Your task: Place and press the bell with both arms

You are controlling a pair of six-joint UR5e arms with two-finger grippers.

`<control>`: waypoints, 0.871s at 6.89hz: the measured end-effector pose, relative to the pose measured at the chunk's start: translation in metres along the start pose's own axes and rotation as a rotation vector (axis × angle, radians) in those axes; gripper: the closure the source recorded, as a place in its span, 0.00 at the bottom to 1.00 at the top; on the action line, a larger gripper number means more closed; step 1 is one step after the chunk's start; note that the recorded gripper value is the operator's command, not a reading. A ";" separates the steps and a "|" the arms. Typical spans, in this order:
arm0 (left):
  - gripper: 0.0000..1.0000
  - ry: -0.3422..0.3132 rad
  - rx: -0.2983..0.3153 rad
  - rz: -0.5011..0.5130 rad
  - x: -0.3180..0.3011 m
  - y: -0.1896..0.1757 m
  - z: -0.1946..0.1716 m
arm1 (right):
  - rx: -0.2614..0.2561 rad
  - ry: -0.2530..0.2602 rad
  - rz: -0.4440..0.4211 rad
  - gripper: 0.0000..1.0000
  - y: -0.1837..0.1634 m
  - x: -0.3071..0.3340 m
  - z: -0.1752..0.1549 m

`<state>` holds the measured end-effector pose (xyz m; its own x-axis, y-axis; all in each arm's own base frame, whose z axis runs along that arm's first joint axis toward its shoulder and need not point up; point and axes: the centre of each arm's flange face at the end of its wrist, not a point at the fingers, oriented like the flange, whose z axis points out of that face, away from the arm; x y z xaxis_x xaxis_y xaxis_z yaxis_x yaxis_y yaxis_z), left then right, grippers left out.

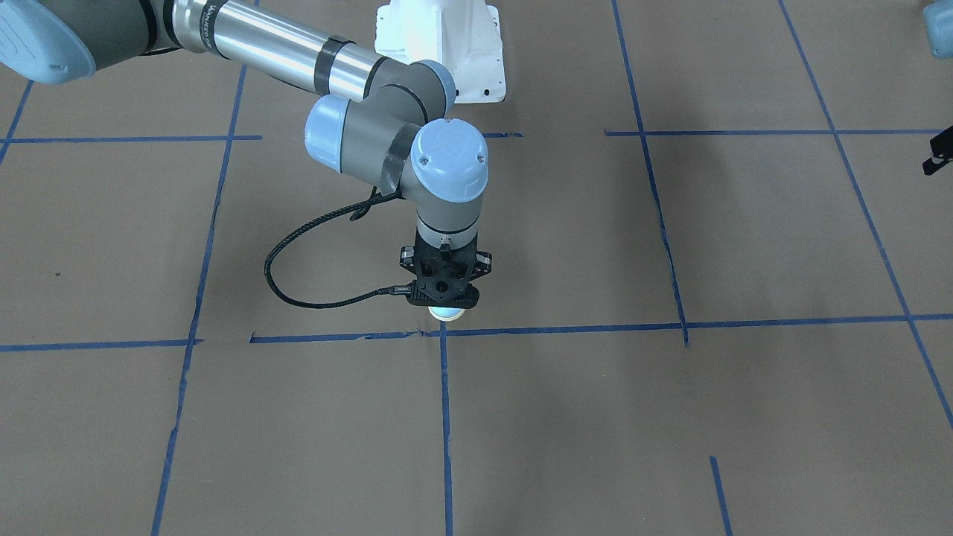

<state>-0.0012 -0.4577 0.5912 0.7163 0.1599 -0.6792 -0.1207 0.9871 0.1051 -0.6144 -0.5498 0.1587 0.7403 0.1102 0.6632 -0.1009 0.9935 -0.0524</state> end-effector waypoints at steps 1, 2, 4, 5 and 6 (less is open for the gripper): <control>0.00 0.000 0.001 -0.009 0.000 0.000 0.000 | 0.013 0.002 -0.002 0.98 -0.002 0.000 0.002; 0.00 0.000 0.001 -0.013 0.000 0.000 0.000 | 0.024 -0.005 -0.007 0.98 -0.003 -0.002 0.004; 0.00 0.000 0.000 -0.016 0.000 0.000 0.000 | 0.024 0.009 -0.016 0.98 0.004 -0.005 0.019; 0.00 0.000 0.000 -0.016 0.000 0.000 0.000 | 0.026 0.015 -0.021 0.98 0.008 -0.006 0.023; 0.00 0.000 -0.001 -0.016 0.000 0.000 0.000 | 0.027 0.016 -0.022 0.98 0.009 -0.007 0.024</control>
<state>-0.0012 -0.4582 0.5917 0.7182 0.1437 -0.6808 -0.1093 0.9896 0.0935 -0.6363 -0.5420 0.1719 0.7531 0.0894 0.6518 -0.1028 0.9945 -0.0177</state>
